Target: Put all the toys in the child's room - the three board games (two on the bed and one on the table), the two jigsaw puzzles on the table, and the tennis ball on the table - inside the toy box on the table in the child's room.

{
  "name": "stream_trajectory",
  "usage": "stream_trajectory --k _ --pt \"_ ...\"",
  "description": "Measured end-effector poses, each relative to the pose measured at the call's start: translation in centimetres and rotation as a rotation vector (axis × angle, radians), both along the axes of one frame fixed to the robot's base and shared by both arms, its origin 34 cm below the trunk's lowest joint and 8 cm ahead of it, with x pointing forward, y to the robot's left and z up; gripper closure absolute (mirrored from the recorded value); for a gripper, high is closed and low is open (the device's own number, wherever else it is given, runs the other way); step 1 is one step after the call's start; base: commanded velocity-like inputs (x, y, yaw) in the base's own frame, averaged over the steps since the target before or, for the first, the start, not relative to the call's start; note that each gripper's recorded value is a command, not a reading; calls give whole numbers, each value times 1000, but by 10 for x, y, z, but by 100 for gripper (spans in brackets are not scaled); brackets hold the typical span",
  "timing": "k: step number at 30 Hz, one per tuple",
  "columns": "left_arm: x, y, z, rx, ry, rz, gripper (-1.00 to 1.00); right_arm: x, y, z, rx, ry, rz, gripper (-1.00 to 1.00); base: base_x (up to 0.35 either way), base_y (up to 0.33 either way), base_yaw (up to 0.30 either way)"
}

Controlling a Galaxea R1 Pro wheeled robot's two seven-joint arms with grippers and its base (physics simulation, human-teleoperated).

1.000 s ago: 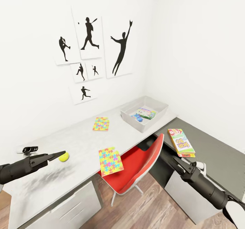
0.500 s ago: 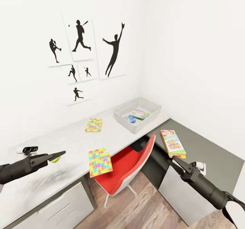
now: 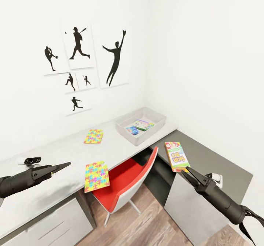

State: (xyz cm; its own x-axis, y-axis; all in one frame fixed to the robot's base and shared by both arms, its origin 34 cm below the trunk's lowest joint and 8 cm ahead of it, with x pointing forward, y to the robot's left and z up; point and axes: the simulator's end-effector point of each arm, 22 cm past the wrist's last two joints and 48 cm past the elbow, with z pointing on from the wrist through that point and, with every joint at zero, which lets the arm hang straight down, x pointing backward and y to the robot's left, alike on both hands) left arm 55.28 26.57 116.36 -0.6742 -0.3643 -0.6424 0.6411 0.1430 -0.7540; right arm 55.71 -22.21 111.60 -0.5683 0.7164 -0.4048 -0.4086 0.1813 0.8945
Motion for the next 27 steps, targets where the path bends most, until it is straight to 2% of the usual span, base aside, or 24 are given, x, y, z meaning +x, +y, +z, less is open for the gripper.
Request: stream_trajectory --k 9,27 --pt "-2 0 5 0 -12 0 -100 -3 7 4 2 -9 15 -100 0 -162 8" --pt "-2 -1 5 -2 -9 -2 -100 -4 11 2 1 -3 24 -100 0 4 1"
